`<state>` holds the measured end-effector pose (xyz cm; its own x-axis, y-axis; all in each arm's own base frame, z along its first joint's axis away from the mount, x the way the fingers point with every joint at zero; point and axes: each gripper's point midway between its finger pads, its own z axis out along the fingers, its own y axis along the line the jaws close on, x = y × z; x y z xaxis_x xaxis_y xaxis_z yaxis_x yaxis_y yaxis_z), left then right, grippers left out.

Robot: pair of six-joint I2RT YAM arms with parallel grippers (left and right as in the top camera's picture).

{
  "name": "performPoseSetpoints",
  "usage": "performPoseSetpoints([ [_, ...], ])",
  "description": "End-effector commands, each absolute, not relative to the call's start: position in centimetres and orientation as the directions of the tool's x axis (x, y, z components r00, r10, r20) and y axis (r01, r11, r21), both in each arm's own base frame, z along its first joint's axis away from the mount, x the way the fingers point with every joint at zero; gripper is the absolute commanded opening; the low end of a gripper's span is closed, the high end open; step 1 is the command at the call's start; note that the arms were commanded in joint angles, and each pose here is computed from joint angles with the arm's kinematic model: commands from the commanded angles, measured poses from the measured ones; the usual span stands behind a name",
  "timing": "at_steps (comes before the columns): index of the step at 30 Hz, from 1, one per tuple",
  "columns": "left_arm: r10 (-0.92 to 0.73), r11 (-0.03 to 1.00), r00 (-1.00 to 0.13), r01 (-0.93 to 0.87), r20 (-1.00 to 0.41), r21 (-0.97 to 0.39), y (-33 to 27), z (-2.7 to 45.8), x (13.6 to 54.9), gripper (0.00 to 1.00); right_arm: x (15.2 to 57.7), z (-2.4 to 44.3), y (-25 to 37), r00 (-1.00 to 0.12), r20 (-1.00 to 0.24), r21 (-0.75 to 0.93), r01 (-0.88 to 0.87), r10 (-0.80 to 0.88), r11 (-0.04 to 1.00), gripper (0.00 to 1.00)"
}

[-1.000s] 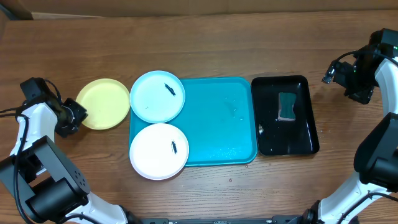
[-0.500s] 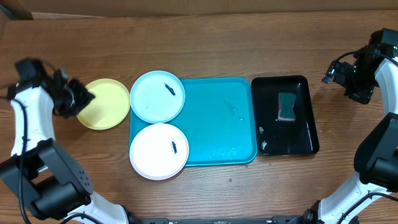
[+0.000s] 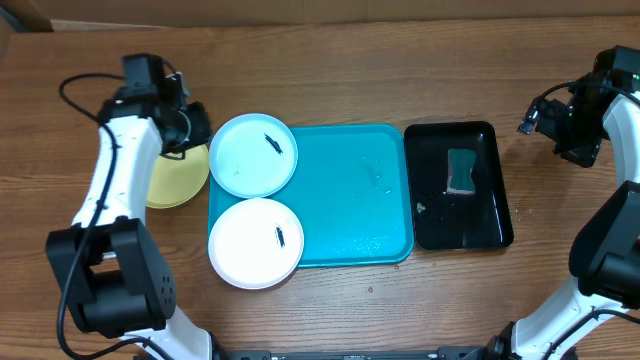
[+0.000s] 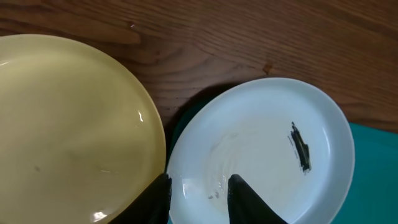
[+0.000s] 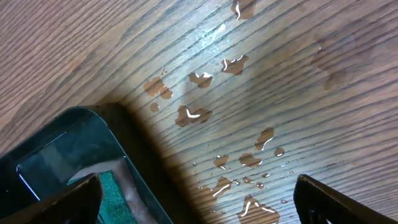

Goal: Clean dirty plates on tray and stack at the side
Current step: 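Move the left gripper to the upper white plate rim and grip it, then slide the white plate to the center of the blue tray with left gripper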

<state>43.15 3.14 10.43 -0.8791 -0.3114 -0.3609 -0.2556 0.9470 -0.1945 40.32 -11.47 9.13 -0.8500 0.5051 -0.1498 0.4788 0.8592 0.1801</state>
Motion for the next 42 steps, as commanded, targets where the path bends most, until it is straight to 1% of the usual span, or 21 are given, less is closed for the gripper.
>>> performPoseSetpoints([
  [1,-0.275,0.962,-0.881,-0.253,-0.386,-0.108,4.0,10.2,42.8,0.33,40.9,11.0,-11.5,-0.842,-0.198,0.190,0.470,0.502,0.862,1.00],
  [9,-0.253,0.968,-0.889,-0.233,-0.381,-0.098,3.9,8.5,42.3,0.35,40.9,11.0,-11.5,-0.841,-0.199,0.190,0.470,0.502,0.862,1.00],
  [14,-0.252,0.968,-0.883,-0.231,-0.397,-0.100,3.9,7.5,42.4,0.33,40.9,11.0,-11.5,-0.841,-0.199,0.190,0.470,0.502,0.862,1.00],
  [16,-0.253,0.968,-0.883,-0.231,-0.396,-0.102,3.8,7.0,42.2,0.30,40.9,11.0,-11.5,-0.842,-0.198,0.190,0.470,0.502,0.862,1.00],
  [19,-0.253,0.968,-0.885,-0.230,-0.391,-0.104,3.7,6.4,41.9,0.29,40.9,11.0,-11.5,-0.841,-0.199,0.190,0.470,0.502,0.862,1.00],
  [31,-0.236,0.972,-0.882,-0.211,-0.407,-0.107,2.9,4.0,41.3,0.29,40.9,11.0,-11.5,-0.841,-0.199,0.190,0.470,0.502,0.862,1.00],
  [34,-0.236,0.971,-0.884,-0.198,-0.403,-0.134,2.4,4.0,41.4,0.25,40.9,11.0,-11.5,-0.841,-0.199,0.190,0.470,0.502,0.862,1.00],
  [38,-0.236,0.968,-0.892,-0.181,-0.386,-0.173,1.6,3.9,41.2,0.24,40.9,11.0,-11.5,-0.841,-0.199,0.190,0.470,0.502,0.862,1.00],
  [42,-0.232,0.968,-0.901,-0.175,-0.367,-0.182,1.0,3.8,40.8,0.24,40.9,11.0,-11.5,-0.841,-0.199,0.190,0.470,0.502,0.862,1.00],
])
